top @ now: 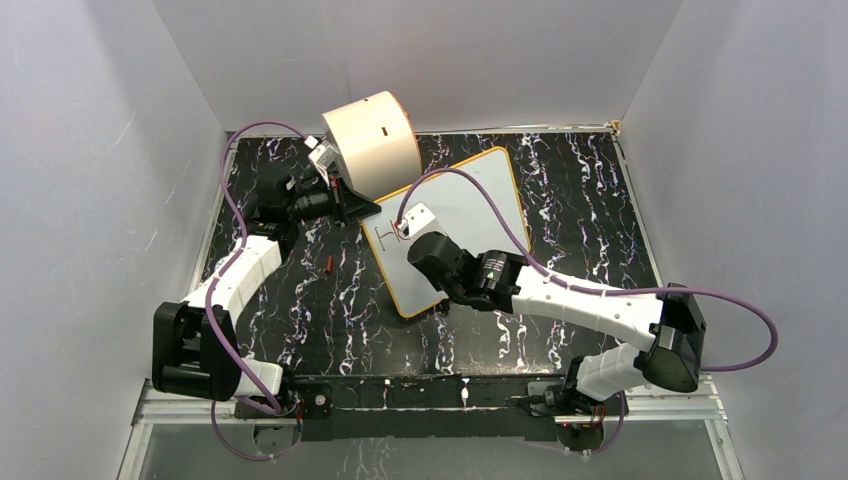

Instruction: Write a sentence on the whiteboard

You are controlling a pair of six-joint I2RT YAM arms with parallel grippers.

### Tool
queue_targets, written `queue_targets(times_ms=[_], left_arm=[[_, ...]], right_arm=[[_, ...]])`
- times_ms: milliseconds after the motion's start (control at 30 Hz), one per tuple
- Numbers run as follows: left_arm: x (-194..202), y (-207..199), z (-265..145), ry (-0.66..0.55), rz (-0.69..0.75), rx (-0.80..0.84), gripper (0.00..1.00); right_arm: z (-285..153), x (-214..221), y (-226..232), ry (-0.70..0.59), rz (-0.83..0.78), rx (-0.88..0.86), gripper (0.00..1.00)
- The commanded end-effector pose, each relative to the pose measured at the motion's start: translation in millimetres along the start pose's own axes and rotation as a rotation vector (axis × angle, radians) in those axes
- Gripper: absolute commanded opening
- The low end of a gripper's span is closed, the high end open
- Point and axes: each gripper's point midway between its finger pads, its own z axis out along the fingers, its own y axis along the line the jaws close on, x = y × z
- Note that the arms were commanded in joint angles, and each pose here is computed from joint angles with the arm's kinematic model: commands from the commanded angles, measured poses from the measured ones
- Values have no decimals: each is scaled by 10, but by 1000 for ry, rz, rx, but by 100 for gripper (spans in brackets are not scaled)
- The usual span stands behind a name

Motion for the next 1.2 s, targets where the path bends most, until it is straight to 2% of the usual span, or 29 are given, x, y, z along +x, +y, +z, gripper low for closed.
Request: queue_targets(times_ms=[0, 300, 1167], left_arm=[[154, -19, 63, 52, -2, 20, 0], [161, -15, 64, 55, -3, 19, 0], [153, -28, 62, 54, 0, 24, 0]], right_arm=[[-165, -430, -117, -188, 100, 1, 0], [-219, -666, -261, -303, 127, 62, 0], [-16, -719, -163, -291, 106, 39, 0]])
